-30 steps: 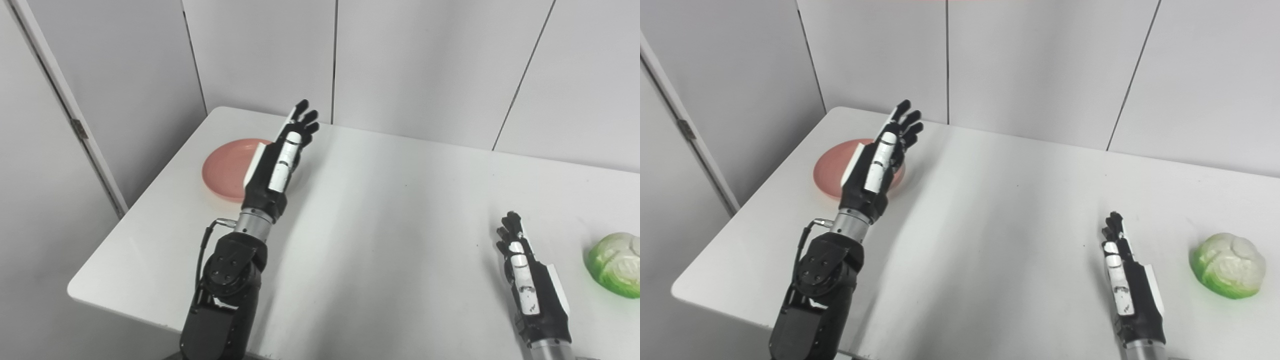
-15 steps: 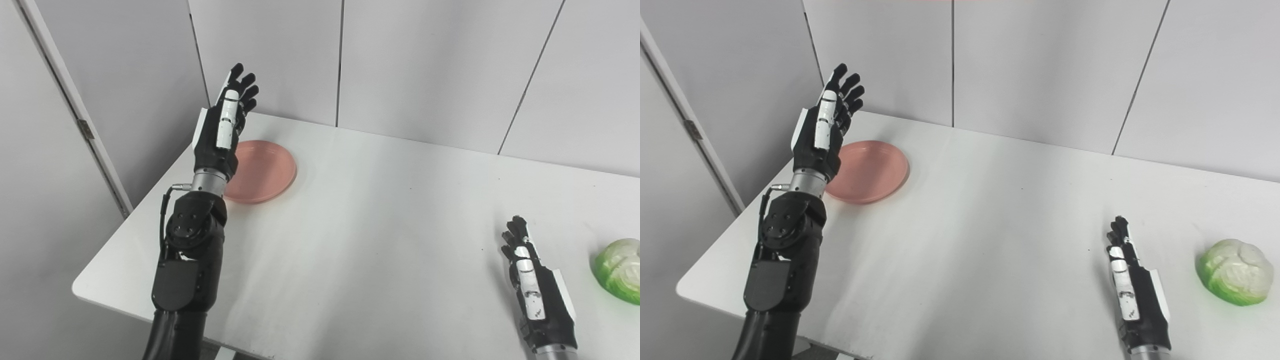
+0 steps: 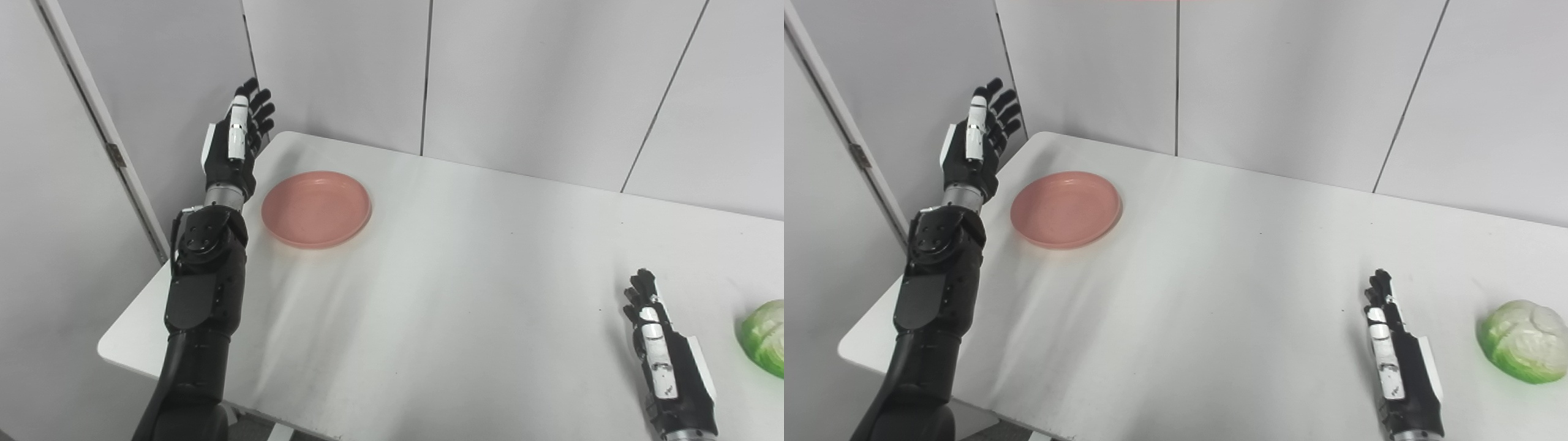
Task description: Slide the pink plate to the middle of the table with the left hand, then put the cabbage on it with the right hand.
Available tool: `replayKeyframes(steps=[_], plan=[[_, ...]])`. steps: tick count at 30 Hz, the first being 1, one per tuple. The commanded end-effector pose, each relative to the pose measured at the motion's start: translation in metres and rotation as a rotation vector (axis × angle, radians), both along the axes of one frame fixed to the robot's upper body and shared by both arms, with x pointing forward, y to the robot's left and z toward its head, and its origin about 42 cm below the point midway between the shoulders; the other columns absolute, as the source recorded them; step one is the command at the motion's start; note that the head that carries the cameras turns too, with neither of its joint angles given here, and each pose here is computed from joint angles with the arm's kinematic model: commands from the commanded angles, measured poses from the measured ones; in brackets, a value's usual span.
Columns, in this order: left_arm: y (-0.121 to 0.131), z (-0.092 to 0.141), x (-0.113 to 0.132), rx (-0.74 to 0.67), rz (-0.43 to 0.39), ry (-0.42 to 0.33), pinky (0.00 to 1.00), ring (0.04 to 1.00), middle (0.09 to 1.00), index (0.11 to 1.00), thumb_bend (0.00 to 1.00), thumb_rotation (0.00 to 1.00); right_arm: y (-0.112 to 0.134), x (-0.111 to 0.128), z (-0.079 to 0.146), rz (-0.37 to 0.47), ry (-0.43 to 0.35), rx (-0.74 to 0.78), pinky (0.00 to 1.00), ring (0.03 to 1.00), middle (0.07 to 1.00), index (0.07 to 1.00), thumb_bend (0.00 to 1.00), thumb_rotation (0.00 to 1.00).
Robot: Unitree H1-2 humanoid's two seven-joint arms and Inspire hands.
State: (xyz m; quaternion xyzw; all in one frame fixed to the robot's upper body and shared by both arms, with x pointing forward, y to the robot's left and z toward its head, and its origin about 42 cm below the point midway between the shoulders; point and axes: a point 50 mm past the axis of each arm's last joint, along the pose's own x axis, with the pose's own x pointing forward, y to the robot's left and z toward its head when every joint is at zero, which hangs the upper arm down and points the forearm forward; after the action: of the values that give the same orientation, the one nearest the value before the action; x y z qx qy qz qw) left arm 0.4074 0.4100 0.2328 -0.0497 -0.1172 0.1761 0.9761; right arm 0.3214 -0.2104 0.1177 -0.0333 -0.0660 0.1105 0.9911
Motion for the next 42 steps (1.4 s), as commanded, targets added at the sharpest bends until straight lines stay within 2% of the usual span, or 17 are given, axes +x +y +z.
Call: replayKeyframes(steps=[1,9,21,30,42], plan=[[0.012,0.040,0.012,0.032,0.002,-0.114,0.91,0.900,0.899,0.887,0.46,1.00,-0.004,-0.014,-0.025,-0.007,0.081,0.007,1.00,0.998,1.000,1.000,0.24,1.00],[0.033,0.029,0.017,-0.038,0.001,-0.059,0.90,0.903,0.903,0.895,0.46,1.00,-0.003,-0.015,-0.023,-0.010,0.081,0.009,1.00,0.994,1.000,1.000,0.23,1.00],[0.051,0.012,0.018,-0.084,0.011,-0.009,0.92,0.907,0.908,0.898,0.43,1.00,-0.004,-0.016,-0.022,-0.007,0.078,0.011,1.00,0.996,1.000,1.000,0.23,1.00],[0.061,-0.006,0.019,-0.088,0.045,0.063,0.95,0.912,0.913,0.909,0.43,1.00,-0.003,-0.017,-0.022,-0.009,0.077,0.016,1.00,0.996,1.000,1.000,0.23,1.00],[0.064,-0.039,0.021,-0.101,0.077,0.144,0.91,0.902,0.898,0.897,0.43,1.00,-0.004,-0.018,-0.021,-0.007,0.072,0.002,1.00,0.994,1.000,1.000,0.24,1.00]])
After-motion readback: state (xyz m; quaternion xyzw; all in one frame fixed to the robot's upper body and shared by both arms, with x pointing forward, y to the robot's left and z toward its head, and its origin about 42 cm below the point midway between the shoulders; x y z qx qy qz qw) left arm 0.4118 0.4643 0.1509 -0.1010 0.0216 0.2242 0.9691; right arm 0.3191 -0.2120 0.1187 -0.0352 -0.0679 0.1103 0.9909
